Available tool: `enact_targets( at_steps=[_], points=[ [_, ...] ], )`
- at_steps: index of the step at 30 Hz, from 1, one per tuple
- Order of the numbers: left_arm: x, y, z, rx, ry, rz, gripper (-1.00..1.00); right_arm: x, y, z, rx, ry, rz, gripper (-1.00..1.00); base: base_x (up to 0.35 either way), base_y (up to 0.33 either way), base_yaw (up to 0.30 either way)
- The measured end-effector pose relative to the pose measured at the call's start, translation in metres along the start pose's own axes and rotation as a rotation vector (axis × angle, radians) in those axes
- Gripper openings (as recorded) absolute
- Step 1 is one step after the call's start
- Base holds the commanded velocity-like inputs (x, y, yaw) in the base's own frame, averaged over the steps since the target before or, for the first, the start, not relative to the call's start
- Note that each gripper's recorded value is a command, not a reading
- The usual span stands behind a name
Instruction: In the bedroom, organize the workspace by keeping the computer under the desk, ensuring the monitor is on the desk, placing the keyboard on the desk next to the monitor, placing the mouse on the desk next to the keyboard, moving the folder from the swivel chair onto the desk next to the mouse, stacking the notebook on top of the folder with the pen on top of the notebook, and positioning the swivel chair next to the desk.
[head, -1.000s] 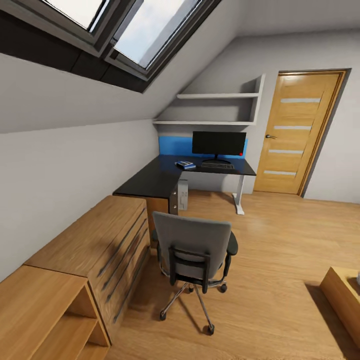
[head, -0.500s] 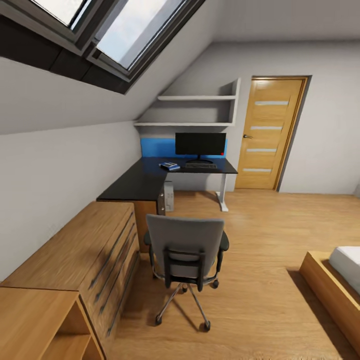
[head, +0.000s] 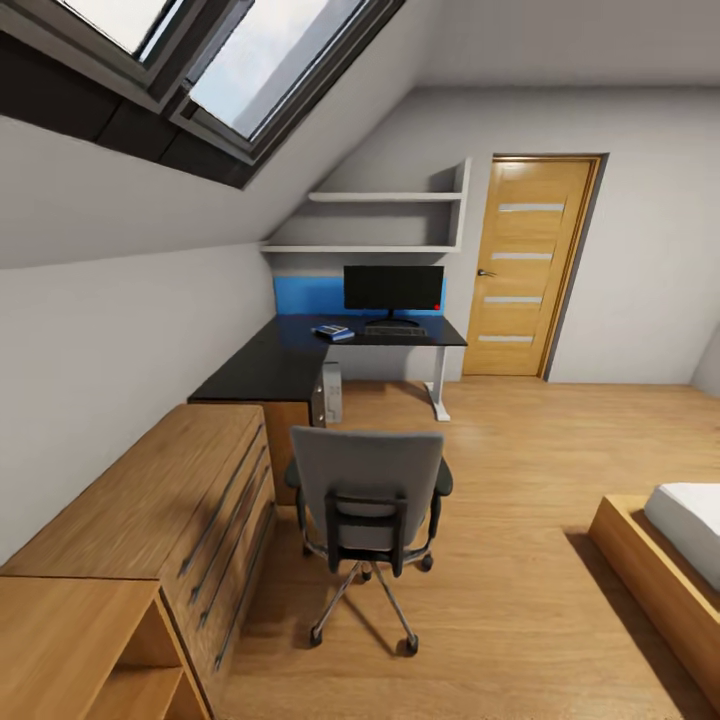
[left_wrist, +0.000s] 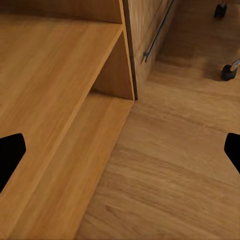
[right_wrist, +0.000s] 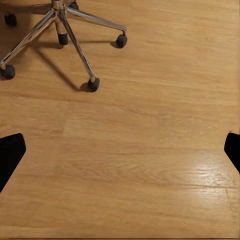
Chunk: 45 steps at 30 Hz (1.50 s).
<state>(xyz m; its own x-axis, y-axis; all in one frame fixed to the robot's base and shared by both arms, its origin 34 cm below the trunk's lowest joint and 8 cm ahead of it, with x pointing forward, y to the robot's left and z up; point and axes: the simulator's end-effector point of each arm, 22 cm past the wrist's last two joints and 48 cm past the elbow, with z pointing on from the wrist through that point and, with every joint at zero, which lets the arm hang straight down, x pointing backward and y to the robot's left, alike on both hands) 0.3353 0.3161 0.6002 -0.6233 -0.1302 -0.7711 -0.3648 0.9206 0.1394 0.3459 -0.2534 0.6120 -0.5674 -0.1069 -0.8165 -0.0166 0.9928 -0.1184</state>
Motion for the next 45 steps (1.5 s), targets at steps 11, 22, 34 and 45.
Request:
enact_targets(
  at_steps=[11,22,34,45],
  points=[
    [0.0,0.0,0.0,0.001,0.0,0.001,1.0,-0.001,0.017,-0.001,-0.012,0.003,0.021,1.0,-0.015,0.101,0.0],
    [0.0,0.0,0.0,0.0,-0.001,0.0,1.0,-0.001,0.019,-0.001,-0.012,0.006,0.024,1.0,0.0,0.03,-0.059],
    [-0.001,-0.001,0.0,0.002,-0.004,-0.001,1.0,-0.002,0.018,-0.001,-0.009,0.003,0.025,1.0,-0.015,0.011,-0.099],
    [-0.002,-0.001,0.0,0.002,-0.004,-0.001,1.0,-0.002,0.015,0.0,-0.004,0.004,0.025,1.0,-0.106,0.072,-0.003]
  ],
)
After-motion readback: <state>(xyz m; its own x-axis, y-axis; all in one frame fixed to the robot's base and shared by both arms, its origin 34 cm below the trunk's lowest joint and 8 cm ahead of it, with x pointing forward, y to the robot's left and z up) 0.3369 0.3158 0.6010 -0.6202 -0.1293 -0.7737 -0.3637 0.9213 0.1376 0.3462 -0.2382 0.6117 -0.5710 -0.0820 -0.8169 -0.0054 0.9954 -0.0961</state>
